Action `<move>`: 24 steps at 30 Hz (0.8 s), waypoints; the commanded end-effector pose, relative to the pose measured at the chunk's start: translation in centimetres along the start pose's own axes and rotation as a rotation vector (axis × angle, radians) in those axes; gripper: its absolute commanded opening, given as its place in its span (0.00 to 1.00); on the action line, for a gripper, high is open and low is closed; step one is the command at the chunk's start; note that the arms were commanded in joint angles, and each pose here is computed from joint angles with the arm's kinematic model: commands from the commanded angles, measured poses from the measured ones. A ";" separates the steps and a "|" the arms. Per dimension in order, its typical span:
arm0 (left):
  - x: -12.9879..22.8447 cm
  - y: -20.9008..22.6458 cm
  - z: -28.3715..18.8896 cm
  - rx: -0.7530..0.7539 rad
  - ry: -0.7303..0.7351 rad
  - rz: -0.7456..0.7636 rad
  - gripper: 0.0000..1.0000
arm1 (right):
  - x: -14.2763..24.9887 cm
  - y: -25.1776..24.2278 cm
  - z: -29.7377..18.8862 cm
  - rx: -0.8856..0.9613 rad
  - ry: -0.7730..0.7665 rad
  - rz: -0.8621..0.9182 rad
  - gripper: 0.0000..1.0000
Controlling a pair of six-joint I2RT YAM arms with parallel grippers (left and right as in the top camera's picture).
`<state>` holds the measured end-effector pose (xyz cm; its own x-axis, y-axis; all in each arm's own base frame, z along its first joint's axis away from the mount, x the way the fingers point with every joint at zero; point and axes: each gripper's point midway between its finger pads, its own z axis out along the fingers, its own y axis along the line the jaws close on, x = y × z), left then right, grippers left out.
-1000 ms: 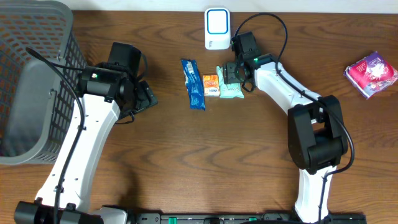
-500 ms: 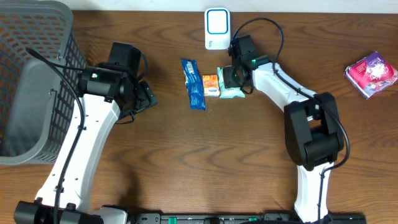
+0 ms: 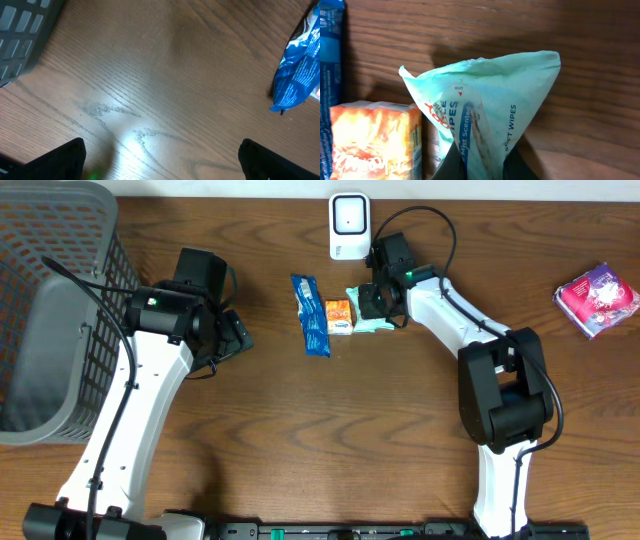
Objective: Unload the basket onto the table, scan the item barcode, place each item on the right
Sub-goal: 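Lift the wipes pack to the scanner with the right gripper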
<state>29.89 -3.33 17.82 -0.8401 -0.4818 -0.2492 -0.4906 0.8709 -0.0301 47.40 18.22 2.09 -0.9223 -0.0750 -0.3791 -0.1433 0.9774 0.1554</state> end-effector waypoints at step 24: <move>-0.1 0.2 0.1 -0.010 0.001 -0.008 0.98 | -0.1 -7.0 -5.9 0.897 -0.086 -0.272 0.02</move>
<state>29.89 -3.33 17.82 -0.8401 -0.4818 -0.2492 -0.4906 0.8709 -0.0301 46.24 10.30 6.76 -0.8682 -0.3040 -0.3921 0.0045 0.7854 -0.6189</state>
